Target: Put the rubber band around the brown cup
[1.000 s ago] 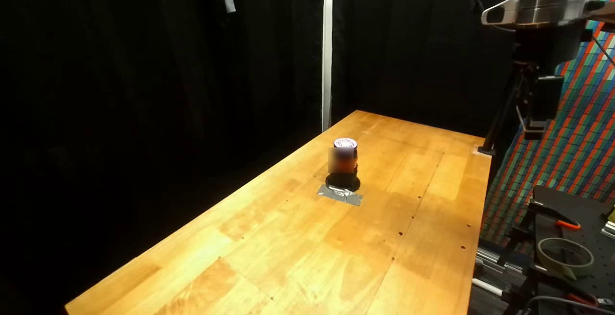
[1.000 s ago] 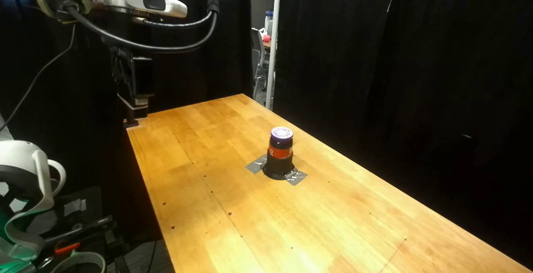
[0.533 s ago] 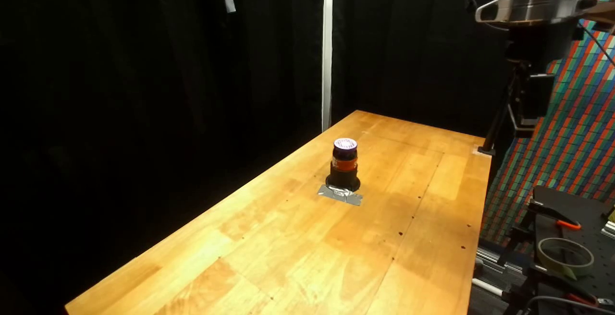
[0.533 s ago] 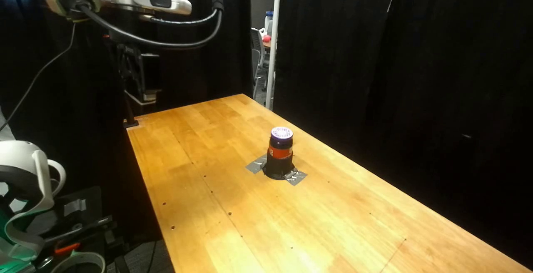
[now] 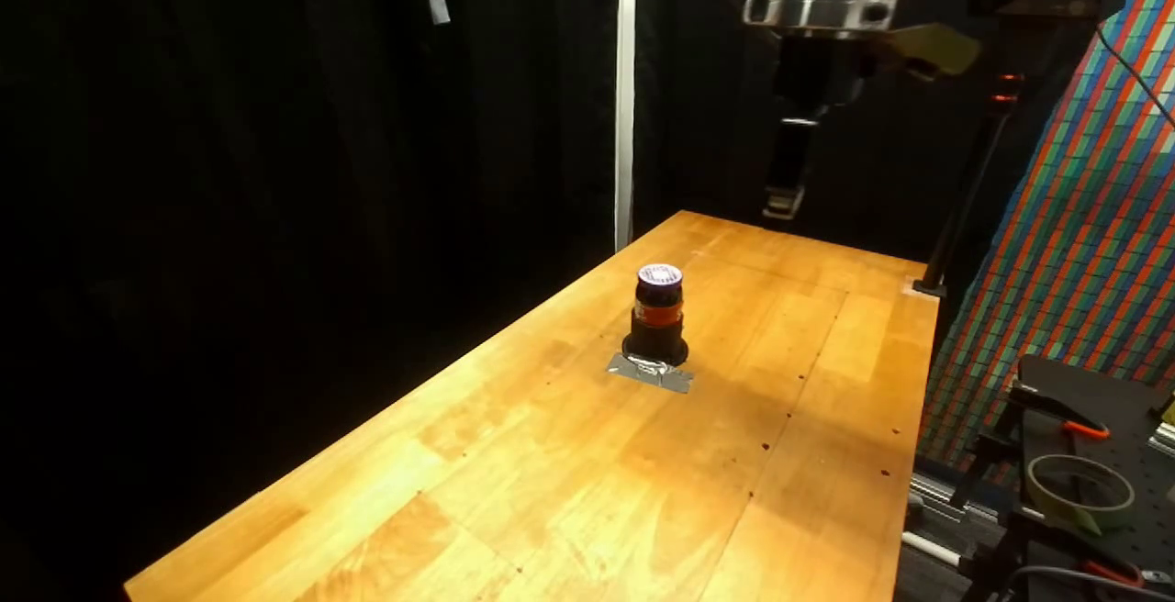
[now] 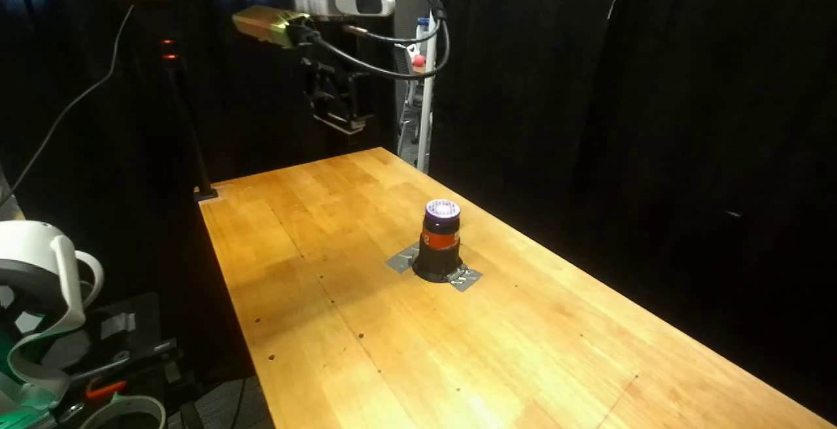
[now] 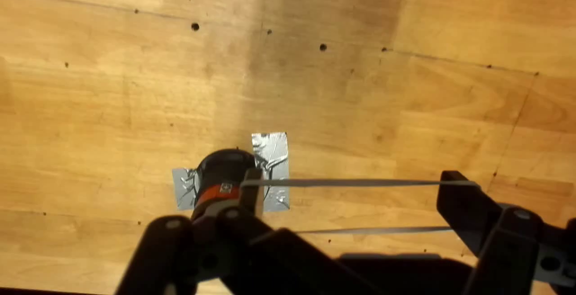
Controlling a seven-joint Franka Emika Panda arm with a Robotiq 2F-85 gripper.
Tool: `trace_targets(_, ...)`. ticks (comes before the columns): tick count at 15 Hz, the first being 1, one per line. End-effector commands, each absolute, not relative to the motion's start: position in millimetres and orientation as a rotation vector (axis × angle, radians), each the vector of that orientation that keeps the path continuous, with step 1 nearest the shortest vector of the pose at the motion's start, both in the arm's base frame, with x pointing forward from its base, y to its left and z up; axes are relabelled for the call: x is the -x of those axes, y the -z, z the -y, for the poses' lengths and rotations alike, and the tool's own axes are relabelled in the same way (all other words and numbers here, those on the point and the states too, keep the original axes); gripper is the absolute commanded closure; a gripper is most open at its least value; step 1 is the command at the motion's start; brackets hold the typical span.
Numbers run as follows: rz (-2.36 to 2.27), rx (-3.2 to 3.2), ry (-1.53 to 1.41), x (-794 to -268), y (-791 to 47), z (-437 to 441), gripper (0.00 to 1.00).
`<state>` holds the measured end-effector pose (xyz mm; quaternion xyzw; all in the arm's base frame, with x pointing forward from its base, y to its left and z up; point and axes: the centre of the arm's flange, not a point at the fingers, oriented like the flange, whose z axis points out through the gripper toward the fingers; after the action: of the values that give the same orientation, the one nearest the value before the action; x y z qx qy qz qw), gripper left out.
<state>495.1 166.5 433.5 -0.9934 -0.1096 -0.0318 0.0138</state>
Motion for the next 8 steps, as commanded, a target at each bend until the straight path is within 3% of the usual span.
trace_targets(1, 0.3, 3.087, 0.161, -588, -419, -162, 0.0)
trace_targets(8, 0.194, 3.102, 0.186, -666, -341, -131, 0.0)
